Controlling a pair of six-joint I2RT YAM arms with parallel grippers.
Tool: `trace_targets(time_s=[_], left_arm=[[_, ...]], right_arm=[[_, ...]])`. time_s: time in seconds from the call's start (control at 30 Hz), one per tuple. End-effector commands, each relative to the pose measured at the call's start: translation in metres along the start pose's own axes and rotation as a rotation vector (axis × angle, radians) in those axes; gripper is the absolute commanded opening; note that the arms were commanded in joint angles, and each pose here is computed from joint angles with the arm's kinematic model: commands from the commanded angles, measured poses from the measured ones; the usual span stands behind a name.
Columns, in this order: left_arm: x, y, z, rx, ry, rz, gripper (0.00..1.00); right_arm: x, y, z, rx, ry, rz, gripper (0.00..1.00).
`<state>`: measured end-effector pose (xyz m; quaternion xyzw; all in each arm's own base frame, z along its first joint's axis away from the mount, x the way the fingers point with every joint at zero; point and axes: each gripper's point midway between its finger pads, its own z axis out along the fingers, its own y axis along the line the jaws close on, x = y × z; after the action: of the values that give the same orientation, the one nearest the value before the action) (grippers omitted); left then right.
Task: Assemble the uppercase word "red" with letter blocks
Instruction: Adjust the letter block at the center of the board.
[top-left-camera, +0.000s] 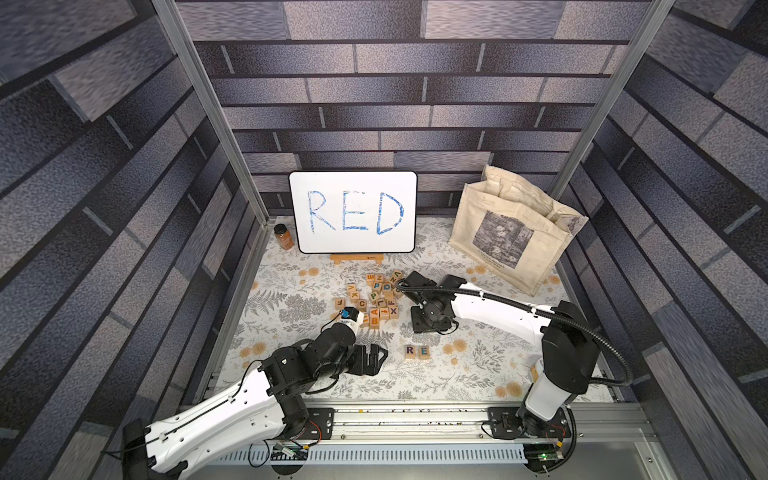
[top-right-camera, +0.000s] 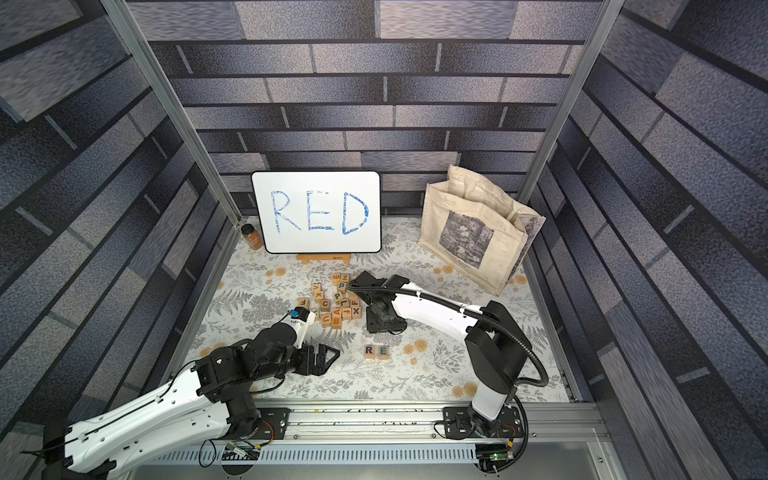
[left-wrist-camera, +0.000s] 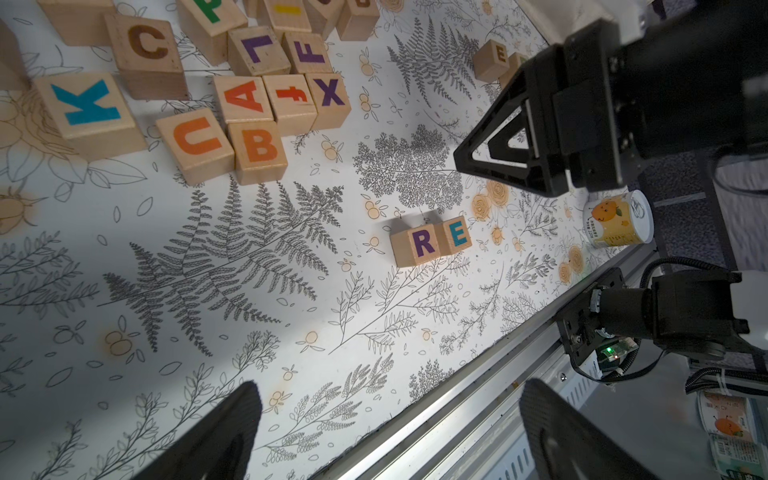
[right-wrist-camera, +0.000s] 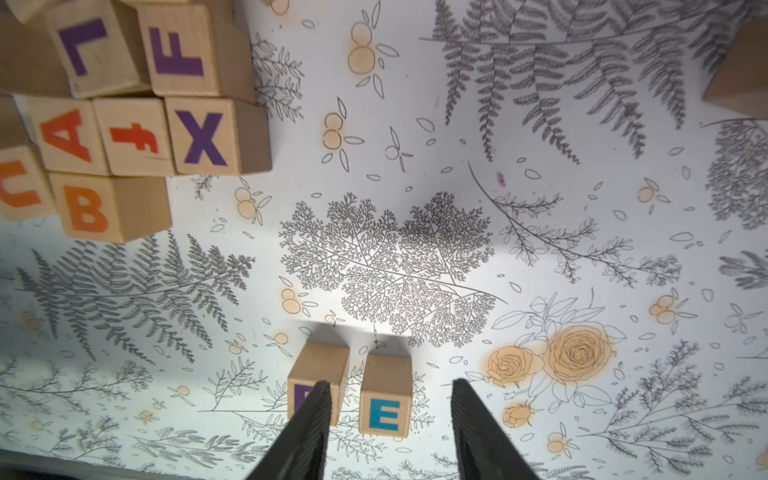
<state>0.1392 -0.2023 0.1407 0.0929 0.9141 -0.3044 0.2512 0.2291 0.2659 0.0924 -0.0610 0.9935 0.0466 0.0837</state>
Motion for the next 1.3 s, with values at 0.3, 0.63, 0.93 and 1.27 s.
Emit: trace_targets(time_s=[0.3,0.63,0.93,1.27], left_arm=[[-0.017,0.007,0.002,-0.04,-0.014,0.009,1.0],[-0.045,0.012,0.006,-0.036,-0.024,-0.025,1.0],[-0.066,0.012,0.013,-0.04,-0.017,-0.029,1.0],[-0.086,0.013,0.024,-0.043,-0.008,-0.035,1.0]], right_arm=[[-0.036,-0.003,-0.015,-0.03,0.005,-0.038,0.84],[-0.063,-0.001,-0.004,-0.053,0.032,-0.048,1.0],[-0.089,-0.006,0.014,-0.06,0.057,-0.034,1.0],[-0.107,-0.016,0.04,-0.064,0.102,-0.011,1.0]])
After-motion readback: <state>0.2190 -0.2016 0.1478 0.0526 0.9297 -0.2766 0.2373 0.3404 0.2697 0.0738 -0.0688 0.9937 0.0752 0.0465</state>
